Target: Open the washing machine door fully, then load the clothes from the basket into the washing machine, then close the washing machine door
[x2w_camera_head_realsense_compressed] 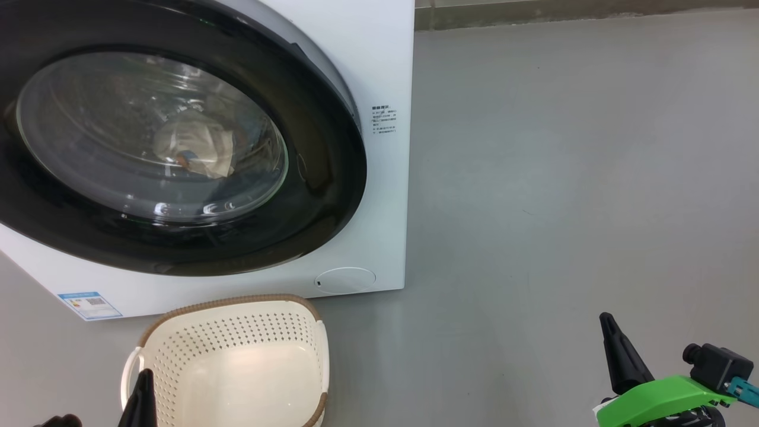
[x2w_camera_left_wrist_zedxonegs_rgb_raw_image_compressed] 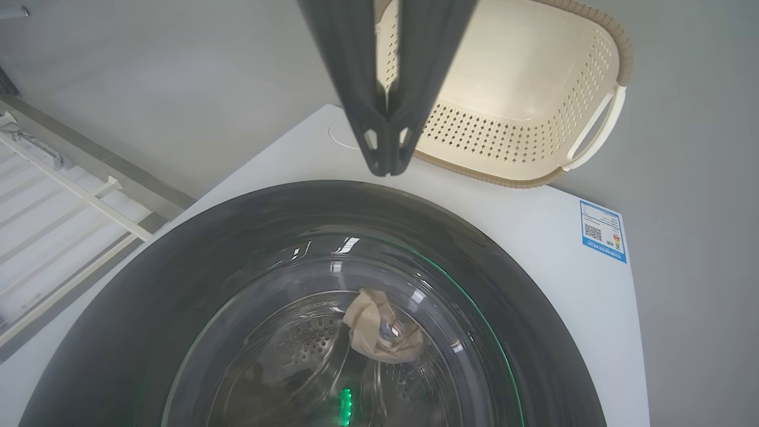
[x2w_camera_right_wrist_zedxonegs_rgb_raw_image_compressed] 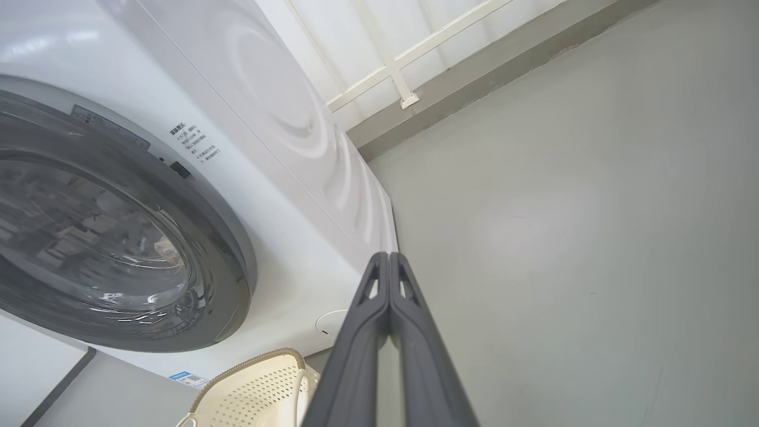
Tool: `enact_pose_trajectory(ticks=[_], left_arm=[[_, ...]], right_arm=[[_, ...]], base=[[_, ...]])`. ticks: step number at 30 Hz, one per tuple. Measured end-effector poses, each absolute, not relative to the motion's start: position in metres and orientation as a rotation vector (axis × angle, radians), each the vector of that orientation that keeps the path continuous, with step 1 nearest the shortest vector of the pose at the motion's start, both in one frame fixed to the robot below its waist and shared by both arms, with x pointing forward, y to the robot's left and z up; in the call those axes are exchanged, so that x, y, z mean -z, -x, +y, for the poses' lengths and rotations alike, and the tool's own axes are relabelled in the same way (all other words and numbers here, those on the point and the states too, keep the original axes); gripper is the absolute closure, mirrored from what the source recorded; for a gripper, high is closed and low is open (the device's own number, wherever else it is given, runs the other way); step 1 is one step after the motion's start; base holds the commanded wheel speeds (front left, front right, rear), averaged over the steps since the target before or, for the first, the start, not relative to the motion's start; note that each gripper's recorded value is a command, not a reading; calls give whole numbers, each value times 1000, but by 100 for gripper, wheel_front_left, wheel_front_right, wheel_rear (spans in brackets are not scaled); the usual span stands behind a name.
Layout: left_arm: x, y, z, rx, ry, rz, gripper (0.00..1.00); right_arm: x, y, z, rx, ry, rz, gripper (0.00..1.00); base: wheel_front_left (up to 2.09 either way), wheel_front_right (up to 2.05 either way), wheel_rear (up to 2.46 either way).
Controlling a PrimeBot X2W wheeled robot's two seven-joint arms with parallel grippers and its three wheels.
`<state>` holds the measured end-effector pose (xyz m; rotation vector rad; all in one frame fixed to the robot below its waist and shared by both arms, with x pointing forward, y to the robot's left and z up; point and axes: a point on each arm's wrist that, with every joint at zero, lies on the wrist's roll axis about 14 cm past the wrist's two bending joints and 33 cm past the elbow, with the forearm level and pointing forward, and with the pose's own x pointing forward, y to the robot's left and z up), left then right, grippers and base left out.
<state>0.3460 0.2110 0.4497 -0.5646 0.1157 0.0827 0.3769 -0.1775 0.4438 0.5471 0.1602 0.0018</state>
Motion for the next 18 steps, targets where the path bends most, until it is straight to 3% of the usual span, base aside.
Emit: enact_pose_trajectory(ticks=[18], left_arm=[[-453,-352,210,-105,751,114,100]], right_arm=[[-448,-377,-186,48,-737,158,100]], base=[[0,0,0]])
